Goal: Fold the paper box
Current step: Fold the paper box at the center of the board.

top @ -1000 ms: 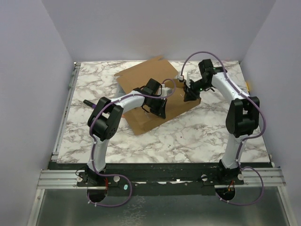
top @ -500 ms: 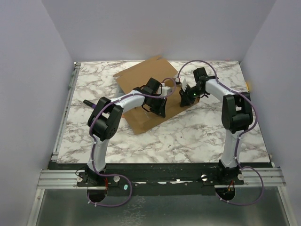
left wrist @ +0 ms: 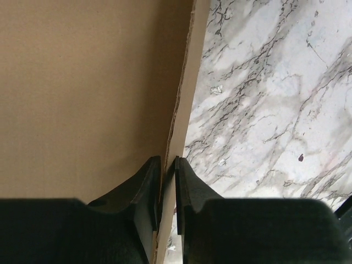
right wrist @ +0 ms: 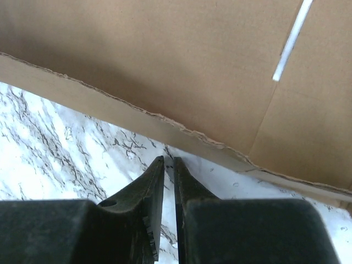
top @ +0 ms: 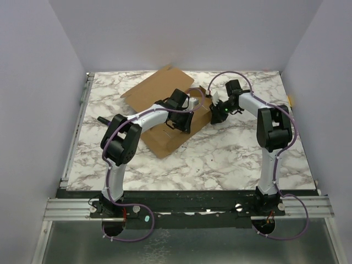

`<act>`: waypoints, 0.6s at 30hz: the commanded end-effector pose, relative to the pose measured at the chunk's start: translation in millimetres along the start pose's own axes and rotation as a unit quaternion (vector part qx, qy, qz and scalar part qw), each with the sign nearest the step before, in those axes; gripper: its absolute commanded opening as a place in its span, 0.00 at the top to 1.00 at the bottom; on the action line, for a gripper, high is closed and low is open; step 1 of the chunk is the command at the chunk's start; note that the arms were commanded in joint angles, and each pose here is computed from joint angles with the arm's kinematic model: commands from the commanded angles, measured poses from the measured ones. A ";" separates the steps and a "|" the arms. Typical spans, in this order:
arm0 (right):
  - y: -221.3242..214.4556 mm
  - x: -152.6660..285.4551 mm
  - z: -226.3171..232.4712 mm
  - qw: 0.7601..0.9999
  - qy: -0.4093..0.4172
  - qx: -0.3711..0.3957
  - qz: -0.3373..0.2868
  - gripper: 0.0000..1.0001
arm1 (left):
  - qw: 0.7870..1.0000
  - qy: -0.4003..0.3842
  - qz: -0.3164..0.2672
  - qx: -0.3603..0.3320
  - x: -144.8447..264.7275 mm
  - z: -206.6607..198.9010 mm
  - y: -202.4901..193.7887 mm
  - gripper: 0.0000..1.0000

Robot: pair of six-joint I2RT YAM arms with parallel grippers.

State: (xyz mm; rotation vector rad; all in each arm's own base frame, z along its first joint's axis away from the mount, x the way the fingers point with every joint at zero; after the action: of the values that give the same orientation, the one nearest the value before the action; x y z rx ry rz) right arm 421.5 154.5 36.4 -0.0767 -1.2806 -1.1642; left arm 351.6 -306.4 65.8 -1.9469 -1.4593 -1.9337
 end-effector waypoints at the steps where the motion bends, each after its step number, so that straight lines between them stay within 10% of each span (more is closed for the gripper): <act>1: -10.4 -10.6 -4.3 1.000 0.011 -0.005 0.015 0.83 | 0.999 0.047 -0.005 0.001 14.2 14.4 4.0 0.82; 18: 65.2 6.4 37.8 0.986 0.107 -0.044 -0.121 0.73 | 0.999 0.009 0.020 0.049 -5.3 8.3 -21.3 0.88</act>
State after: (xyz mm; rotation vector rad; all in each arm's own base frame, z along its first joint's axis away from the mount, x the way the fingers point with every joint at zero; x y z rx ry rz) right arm 425.5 196.5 93.0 0.1537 -1.0896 -1.3269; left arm 351.9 -304.1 65.5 -1.9245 -1.5087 -1.8786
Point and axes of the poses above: each gripper's point midway between its finger pads, its own x axis back along the fingers, its own z axis along the line the jaws close on, y = z × x, the point moved 2 cm from there along x, back along the fingers, and after that the axes turned 15 degrees about -x, right-handed, at the moved point
